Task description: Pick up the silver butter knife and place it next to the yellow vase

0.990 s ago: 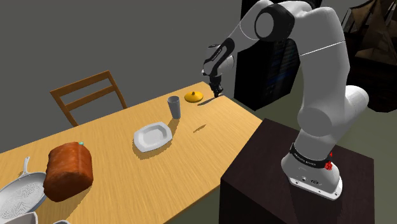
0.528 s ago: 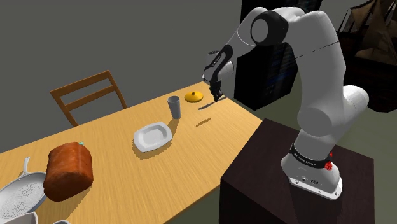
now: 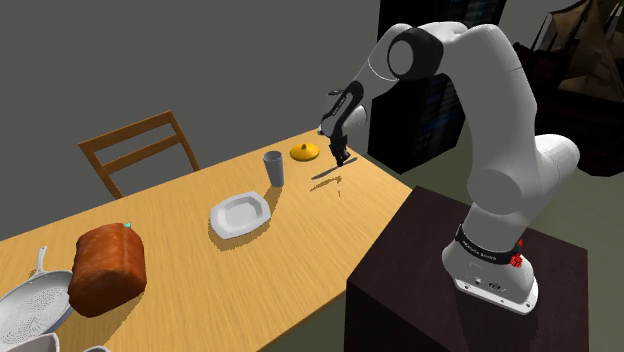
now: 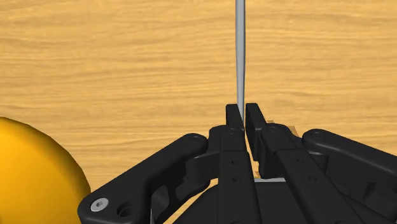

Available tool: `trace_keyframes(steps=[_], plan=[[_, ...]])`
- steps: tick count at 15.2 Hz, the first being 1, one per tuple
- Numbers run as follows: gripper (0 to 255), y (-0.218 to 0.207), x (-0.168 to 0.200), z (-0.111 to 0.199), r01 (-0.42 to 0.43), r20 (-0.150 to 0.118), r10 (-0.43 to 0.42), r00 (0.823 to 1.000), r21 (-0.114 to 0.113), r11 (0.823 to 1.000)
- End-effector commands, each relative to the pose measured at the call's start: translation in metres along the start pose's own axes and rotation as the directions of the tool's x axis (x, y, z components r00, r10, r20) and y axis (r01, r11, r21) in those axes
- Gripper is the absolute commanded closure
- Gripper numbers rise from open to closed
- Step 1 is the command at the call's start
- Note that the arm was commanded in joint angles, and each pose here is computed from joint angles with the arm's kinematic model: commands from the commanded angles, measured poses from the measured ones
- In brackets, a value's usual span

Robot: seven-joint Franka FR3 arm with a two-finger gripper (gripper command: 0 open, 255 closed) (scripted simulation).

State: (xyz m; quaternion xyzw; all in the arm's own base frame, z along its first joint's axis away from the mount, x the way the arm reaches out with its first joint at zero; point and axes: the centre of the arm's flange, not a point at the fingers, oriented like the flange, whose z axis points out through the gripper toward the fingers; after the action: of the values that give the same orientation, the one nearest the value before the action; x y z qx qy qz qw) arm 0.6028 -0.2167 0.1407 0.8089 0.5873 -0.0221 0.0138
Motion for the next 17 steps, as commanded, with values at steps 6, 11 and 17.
trace_keyframes(steps=[6, 11, 17], plan=[[255, 0.000, 0.000, 0.001, 0.000, 0.000, 0.000, 1.000, 0.000, 1.000], [0, 0.000, 0.000, 0.001, 0.000, 0.000, 0.000, 1.000, 0.000, 1.000], [0, 0.000, 0.000, -0.048, 0.000, 0.000, 0.000, 1.000, -0.001, 1.000]])
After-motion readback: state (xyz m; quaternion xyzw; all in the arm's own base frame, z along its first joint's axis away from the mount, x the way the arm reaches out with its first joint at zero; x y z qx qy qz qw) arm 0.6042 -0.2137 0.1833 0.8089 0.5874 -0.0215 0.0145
